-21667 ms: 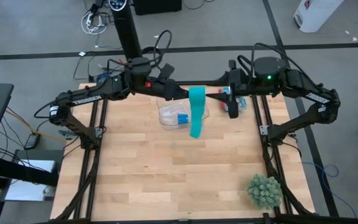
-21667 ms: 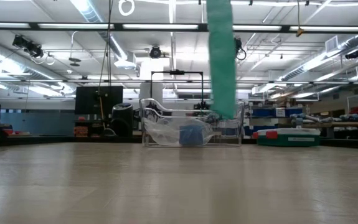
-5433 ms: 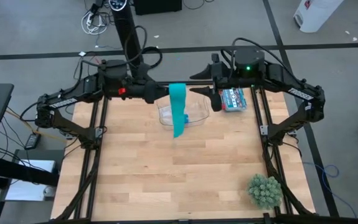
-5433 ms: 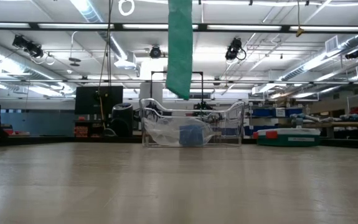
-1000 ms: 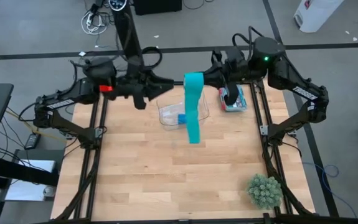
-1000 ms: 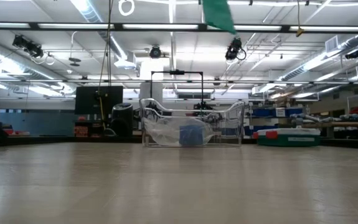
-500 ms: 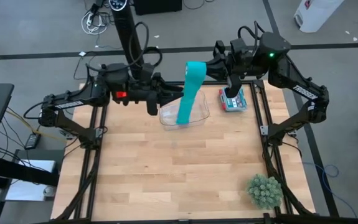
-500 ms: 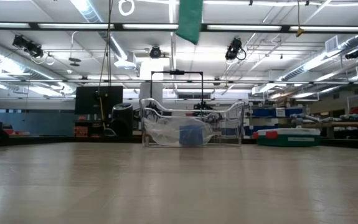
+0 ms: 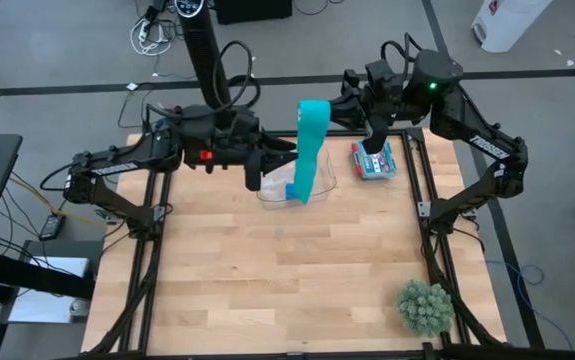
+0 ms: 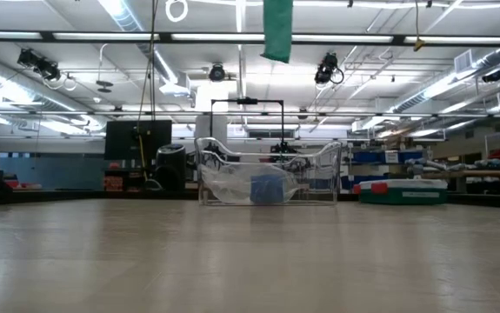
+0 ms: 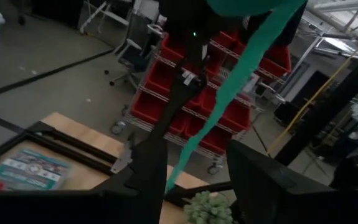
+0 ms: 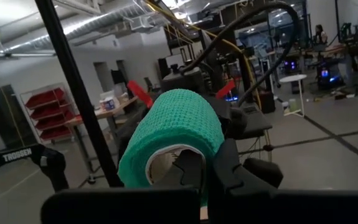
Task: Roll bandage
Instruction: Roll the sky blue bandage
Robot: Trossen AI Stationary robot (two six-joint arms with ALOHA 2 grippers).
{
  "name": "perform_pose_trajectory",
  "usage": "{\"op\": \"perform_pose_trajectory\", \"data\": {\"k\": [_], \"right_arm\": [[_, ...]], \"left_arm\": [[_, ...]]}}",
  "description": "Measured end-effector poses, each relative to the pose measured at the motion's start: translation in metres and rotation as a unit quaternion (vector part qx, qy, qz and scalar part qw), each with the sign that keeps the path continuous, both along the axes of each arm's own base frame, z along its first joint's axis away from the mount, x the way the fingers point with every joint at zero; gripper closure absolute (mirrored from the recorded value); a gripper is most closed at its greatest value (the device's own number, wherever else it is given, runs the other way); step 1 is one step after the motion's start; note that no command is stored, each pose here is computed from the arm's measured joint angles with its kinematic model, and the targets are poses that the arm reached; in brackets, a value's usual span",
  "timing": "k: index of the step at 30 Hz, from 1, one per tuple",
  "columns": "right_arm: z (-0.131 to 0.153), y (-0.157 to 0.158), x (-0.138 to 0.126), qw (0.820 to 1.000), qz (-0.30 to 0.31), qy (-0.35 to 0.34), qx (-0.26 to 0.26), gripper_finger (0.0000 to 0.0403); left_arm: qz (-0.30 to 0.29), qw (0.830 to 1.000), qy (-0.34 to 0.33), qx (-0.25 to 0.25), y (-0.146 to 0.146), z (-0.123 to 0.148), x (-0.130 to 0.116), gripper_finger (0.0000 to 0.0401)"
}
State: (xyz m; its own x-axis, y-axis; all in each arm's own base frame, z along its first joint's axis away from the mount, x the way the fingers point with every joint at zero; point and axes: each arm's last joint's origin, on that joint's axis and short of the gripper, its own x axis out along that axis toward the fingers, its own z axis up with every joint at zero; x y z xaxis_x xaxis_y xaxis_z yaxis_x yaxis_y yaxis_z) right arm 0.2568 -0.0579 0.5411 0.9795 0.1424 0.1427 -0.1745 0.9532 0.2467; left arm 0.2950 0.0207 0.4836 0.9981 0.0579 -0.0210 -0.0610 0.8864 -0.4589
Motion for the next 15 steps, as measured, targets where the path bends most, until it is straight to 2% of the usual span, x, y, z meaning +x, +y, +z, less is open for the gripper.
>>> {"op": "perform_pose_trajectory", "data": {"k": [4,15], "right_arm": [[0.0000,0.0004,-0.0001,1.000,0.003,0.001,0.002,0.0403],[-0.0029,-0.0015,0.0061,1.000,-0.006,0.003,0.003,0.0403]], "left_arm": [[0.008,1.000,-0.002,0.015,0.0005,0.0010,-0.0007,0.0229],[0.027,0.999,-0.022,0.015,0.0017,0.0039,0.0013,0.0238]]}}
